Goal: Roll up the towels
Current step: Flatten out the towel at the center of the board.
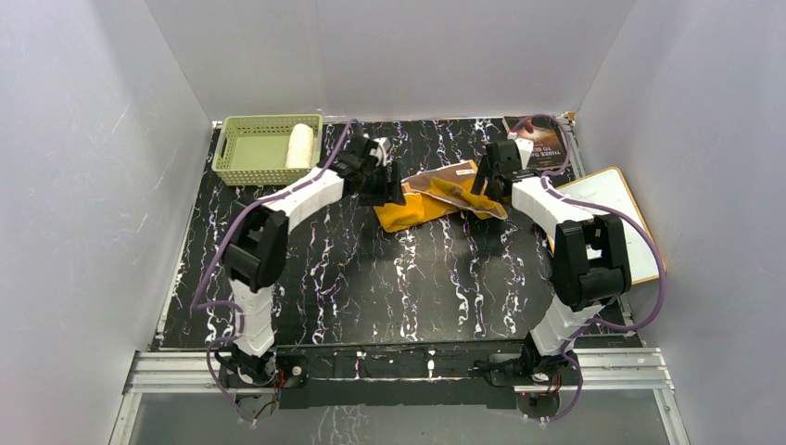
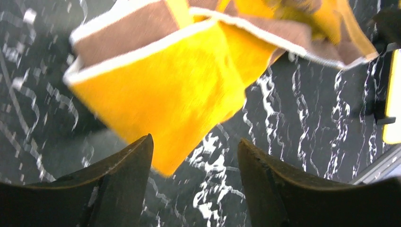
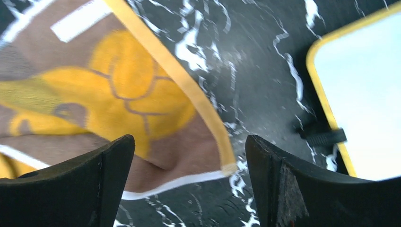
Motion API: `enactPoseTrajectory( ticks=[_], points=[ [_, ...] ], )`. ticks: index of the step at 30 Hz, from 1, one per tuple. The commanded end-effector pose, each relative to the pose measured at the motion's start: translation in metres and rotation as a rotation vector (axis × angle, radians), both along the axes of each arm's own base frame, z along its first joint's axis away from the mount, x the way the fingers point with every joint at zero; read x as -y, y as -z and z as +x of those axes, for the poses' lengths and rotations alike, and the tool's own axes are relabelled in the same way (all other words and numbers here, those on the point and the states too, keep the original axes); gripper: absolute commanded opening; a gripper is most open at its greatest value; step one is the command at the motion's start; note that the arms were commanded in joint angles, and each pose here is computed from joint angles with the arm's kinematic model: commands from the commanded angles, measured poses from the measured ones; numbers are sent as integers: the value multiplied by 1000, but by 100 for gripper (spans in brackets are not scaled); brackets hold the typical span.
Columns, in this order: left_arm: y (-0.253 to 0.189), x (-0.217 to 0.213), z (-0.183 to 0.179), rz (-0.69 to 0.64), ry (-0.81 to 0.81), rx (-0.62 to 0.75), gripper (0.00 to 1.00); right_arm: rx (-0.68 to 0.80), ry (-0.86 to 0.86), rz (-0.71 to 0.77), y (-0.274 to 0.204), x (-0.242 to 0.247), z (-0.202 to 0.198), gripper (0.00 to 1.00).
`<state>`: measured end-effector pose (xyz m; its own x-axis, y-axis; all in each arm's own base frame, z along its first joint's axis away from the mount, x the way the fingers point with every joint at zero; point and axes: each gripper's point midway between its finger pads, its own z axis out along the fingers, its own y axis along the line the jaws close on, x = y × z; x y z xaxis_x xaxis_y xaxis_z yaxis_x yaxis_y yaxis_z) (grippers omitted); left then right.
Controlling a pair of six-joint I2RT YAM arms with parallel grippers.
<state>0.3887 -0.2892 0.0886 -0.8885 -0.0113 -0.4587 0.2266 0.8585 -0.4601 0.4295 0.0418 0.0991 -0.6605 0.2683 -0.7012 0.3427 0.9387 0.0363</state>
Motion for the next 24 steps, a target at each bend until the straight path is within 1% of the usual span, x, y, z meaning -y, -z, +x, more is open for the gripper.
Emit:
enactPoseTrajectory(
  ticks=[1, 4, 8, 12, 14, 15, 16, 17, 18, 19, 20, 21, 24],
  points=[
    [-16, 28, 25, 87, 80, 124, 69, -76, 103, -25, 22, 20, -25, 86],
    [1, 43, 29, 131, 129, 118, 70, -104, 103, 38, 37, 19, -35, 86],
    [32, 52, 26, 178, 176, 82, 70, -126, 87, 94, 49, 12, -45, 85],
    [66, 44, 17, 269, 197, 28, 68, -152, 80, 105, 59, 10, -52, 81],
    [80, 35, 12, 322, 193, 6, 66, -154, 74, 113, 61, 8, -53, 75],
    [85, 29, 10, 344, 194, 0, 62, -154, 70, 119, 61, 8, -54, 63],
    [87, 25, 8, 366, 194, -2, 52, -148, 65, 126, 60, 6, -54, 50],
    [86, 18, 6, 387, 191, -2, 35, -136, 61, 134, 57, 5, -53, 38],
    [86, 13, 5, 406, 189, 1, 21, -130, 57, 144, 55, 4, -52, 22],
    [78, 6, 4, 416, 183, 15, 11, -116, 50, 154, 51, 2, -51, 10],
    [71, -2, 4, 422, 173, 25, 2, -100, 46, 164, 45, 1, -49, 0],
    [62, -11, 4, 425, 156, 32, 0, -86, 43, 172, 39, 0, -48, 0],
    [31, -54, 3, 396, 76, 37, 0, -14, 54, 196, 13, 2, -43, 0]
  ],
)
